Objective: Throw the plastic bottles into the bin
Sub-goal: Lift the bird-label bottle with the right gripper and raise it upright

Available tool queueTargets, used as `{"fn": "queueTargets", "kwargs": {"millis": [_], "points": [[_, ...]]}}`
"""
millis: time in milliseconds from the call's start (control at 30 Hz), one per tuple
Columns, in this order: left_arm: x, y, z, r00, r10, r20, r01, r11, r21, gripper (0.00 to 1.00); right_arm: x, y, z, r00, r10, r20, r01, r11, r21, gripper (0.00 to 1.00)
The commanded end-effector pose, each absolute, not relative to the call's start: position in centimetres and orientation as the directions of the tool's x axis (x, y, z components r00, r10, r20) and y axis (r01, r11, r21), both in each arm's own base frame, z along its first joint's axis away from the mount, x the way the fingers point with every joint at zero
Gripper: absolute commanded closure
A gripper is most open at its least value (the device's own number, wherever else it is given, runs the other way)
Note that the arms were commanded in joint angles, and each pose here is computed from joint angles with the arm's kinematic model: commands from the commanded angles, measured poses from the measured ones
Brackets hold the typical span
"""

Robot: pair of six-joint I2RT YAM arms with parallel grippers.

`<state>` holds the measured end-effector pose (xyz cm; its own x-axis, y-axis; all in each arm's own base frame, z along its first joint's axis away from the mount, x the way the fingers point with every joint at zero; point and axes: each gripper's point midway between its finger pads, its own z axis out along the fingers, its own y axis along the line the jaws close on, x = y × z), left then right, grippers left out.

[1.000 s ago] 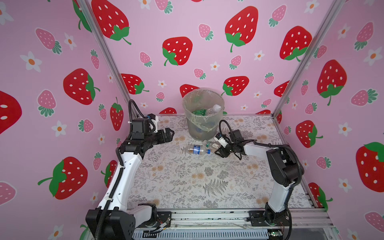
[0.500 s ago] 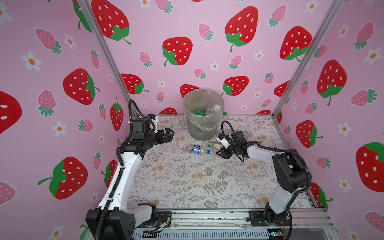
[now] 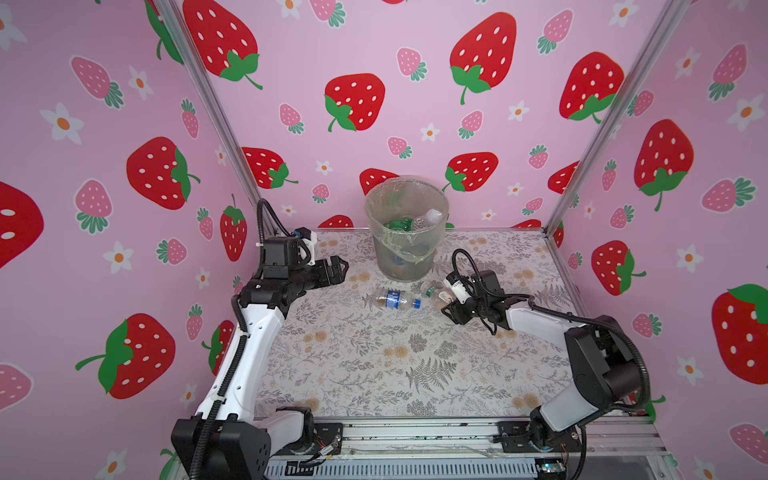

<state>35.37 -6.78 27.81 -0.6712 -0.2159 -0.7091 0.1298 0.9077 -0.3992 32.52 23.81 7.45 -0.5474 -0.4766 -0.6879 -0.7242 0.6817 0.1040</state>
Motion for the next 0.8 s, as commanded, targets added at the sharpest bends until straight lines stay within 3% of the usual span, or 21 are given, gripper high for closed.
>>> {"fn": "queueTargets", "kwargs": {"millis": [0,567,767], "points": [[35.3,-6.5,28.1,-0.663,-0.212,-0.718,0.128,0.913,-0.388,0.01,32.5,23.3,8.9,-0.549,-0.415,-0.725,-0.687,0.719,0.108,0.42],[35.5,-5.6,28.0,-0.658,-0.220,-0.721,0.101,0.922,-0.373,0.01,31.8,19.5,17.6,-0.398,-0.267,-0.878,-0.569,0.822,0.008,0.42],[35.6,-5.4,27.7,-0.661,-0.228,-0.715,0.083,0.924,-0.372,0.01,31.6,18.9,21.3,-0.353,-0.170,-0.920,-0.534,0.844,0.048,0.42]]}}
